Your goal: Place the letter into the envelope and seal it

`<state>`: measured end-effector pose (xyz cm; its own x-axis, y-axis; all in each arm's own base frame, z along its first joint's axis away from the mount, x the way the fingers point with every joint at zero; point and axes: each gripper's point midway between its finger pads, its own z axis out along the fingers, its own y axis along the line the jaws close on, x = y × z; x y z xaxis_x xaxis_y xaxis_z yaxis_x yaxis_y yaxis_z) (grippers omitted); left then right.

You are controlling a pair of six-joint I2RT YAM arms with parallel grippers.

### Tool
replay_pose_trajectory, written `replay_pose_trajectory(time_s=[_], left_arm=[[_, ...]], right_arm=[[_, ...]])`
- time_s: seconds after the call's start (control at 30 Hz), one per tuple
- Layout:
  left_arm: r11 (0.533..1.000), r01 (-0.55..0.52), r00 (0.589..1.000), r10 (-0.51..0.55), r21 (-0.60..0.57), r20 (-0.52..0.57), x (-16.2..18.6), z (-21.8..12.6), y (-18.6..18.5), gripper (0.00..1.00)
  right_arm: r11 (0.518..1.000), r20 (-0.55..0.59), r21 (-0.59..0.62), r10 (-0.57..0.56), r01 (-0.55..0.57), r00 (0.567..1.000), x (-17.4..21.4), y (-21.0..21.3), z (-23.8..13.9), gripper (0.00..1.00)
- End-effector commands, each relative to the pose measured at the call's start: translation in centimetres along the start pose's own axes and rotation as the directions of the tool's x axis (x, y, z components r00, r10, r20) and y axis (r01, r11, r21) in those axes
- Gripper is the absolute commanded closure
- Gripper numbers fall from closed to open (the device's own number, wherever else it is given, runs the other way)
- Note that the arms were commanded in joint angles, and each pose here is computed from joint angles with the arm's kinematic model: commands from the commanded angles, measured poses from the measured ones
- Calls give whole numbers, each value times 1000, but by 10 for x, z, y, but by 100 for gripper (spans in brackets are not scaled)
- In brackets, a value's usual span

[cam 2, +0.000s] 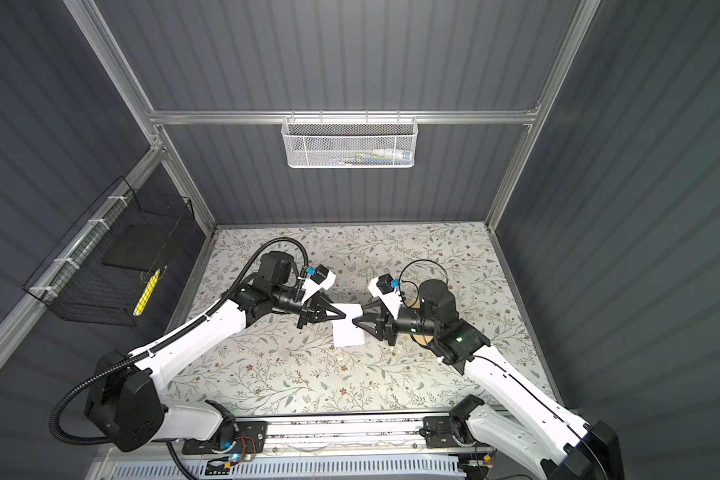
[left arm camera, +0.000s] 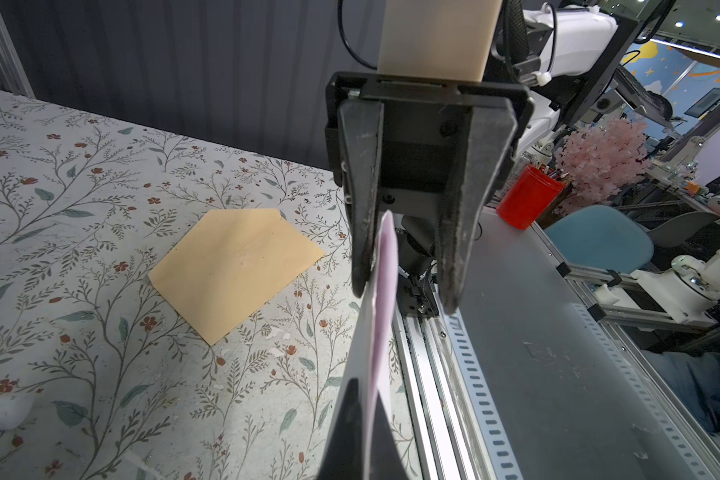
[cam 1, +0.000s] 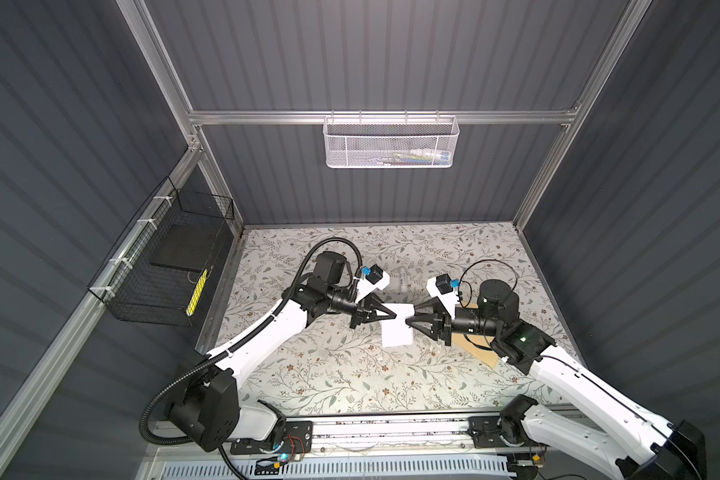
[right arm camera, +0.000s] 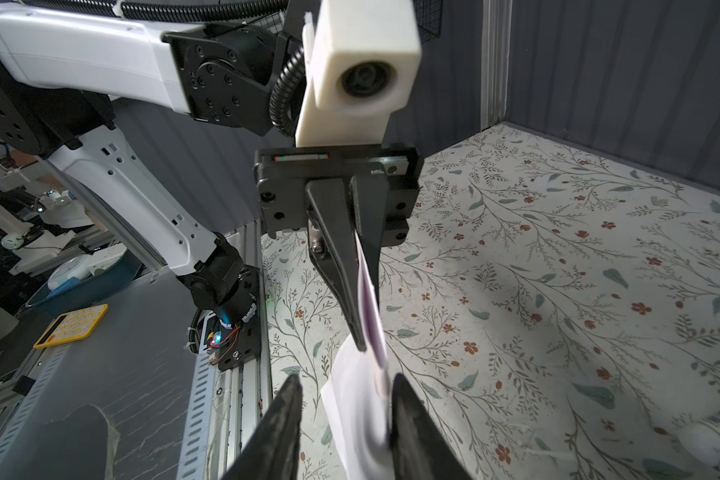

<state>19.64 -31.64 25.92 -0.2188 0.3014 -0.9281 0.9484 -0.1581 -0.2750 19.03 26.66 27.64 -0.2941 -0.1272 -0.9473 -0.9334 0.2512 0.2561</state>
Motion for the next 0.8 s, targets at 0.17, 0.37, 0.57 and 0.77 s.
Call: replay_pose_trajectory(time_s=[0.17,0.37,0.57,0.77], left_arm=[[999,-47,998,48,-18,40,-21,-6,-2,100],[1000,-10,997,12,-22,73,-32,-7,1,53],[1000,2,994,-2,0,110,-45,-6,-2,25],[998,35,996,-39,53,75,-40,4,-3,33]], right_arm=[[998,9,-56,-22,23,1000,4,11,-2,89],[996,-6,2,-89,89,996,8,7,-8,100],[991,-43,28,-128,130,991,11,6,-12,100],[991,-38,31,-130,131,991,7,3,-10,100]])
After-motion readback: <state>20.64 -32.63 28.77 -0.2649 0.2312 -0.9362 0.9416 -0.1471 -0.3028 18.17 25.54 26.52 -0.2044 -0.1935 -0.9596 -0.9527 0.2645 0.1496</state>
